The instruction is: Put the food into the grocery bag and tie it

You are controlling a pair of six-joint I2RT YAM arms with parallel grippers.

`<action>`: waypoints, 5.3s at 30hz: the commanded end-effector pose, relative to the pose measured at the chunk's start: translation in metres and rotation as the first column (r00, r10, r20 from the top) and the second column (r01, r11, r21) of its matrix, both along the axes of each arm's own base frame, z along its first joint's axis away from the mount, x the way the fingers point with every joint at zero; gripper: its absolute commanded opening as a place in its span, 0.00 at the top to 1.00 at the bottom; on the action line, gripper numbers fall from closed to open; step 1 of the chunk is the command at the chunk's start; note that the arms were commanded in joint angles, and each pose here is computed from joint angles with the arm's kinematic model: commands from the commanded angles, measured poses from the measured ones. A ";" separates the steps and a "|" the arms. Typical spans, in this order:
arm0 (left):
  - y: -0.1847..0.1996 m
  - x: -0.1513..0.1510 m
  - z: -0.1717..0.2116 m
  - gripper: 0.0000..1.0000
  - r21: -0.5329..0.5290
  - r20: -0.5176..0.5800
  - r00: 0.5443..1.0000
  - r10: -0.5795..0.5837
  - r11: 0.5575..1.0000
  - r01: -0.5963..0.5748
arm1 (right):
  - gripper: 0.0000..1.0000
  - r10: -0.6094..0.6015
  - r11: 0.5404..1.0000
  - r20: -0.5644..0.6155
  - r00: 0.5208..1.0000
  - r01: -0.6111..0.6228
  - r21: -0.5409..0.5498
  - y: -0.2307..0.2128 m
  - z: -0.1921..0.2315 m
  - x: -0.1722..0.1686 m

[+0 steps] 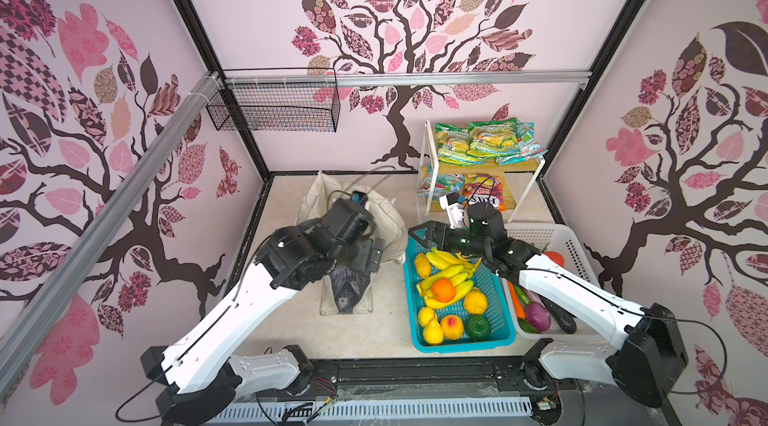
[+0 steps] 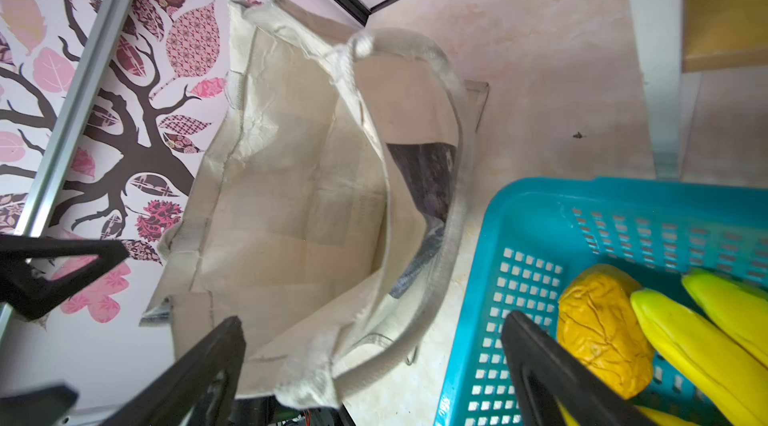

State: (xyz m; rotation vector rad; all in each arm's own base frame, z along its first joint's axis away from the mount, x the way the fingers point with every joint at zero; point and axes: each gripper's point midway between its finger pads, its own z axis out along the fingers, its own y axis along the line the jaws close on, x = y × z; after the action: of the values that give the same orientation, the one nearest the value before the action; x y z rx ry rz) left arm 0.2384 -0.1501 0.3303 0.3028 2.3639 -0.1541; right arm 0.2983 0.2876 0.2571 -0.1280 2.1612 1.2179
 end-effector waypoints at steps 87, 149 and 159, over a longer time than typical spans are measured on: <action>0.103 0.060 -0.063 1.00 -0.331 0.052 0.943 0.329 0.896 -0.295 | 0.00 -0.050 0.932 0.164 0.985 0.105 -0.346 -0.015 0.045 -0.010; 0.135 0.024 -0.099 1.00 -0.191 0.040 0.904 0.425 0.892 -0.411 | 0.28 -0.019 0.750 -0.181 0.983 -0.106 -0.653 -0.074 -0.171 -0.094; 0.136 0.024 -0.099 1.00 -0.189 0.041 0.902 0.429 0.890 -0.415 | 0.41 0.031 0.747 -0.185 0.982 -0.146 -0.649 -0.065 -0.177 -0.096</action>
State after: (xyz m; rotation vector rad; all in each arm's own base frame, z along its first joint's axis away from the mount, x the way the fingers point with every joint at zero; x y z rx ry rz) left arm 0.2647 -0.0129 0.2412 -0.3048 2.2309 -0.1379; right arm 0.2022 0.2193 0.0833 -0.4127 2.6752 0.4642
